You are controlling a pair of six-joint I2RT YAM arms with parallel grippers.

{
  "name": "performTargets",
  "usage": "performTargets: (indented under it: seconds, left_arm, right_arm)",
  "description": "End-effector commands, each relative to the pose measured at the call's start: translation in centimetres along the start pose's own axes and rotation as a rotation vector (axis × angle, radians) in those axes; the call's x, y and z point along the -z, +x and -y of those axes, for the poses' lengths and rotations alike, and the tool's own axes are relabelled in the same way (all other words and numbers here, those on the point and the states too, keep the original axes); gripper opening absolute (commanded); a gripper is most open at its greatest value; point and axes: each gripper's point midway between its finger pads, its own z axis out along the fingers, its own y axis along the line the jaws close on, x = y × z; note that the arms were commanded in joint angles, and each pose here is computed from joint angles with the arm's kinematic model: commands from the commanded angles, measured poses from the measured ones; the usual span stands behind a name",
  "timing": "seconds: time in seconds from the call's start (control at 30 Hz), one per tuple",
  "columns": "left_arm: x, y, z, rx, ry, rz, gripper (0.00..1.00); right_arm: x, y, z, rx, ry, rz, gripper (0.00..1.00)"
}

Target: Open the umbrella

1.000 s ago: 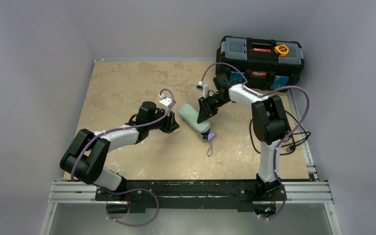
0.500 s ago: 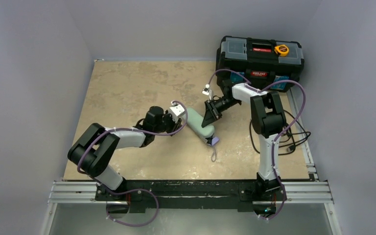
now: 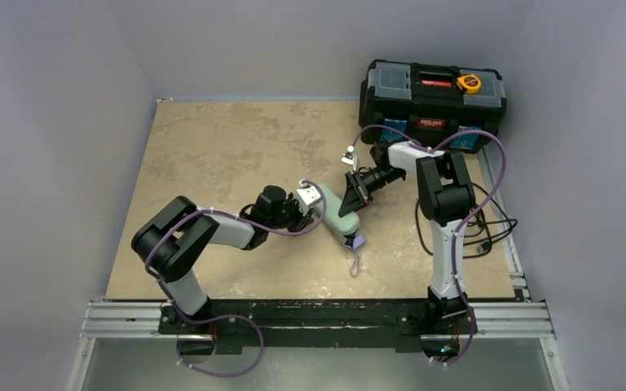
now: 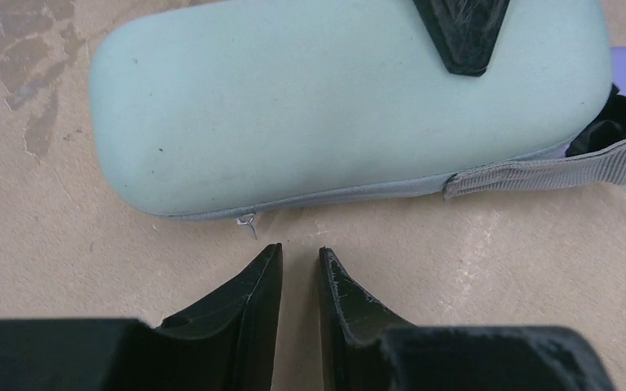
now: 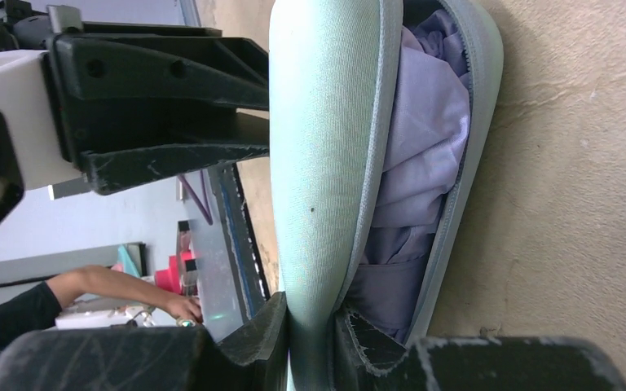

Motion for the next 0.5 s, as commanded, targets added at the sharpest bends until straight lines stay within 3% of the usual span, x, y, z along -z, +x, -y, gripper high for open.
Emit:
performTargets:
  seconds: [0.0,0.27,0.47]
  left_arm:
    - [-0.8,-1.3,-0.9,0.0,-0.042,0.055,0.22]
    - [-1.8,-1.7,-1.3,-0.008,-0.038,0.064,0.21]
    - [-2.0,-2.6,-0.9,0.0,-0.032,0.096,0.07]
  right_arm:
    - [-0.5,3.8,5.5,-0.025,0.175,-0.139,0.0]
    - [-0.6,4.3,5.9,-0.038,0.174,-0.15,0.0]
    - [-0.6,4.2,6.1,-0.048,0.18,-0.148,0.0]
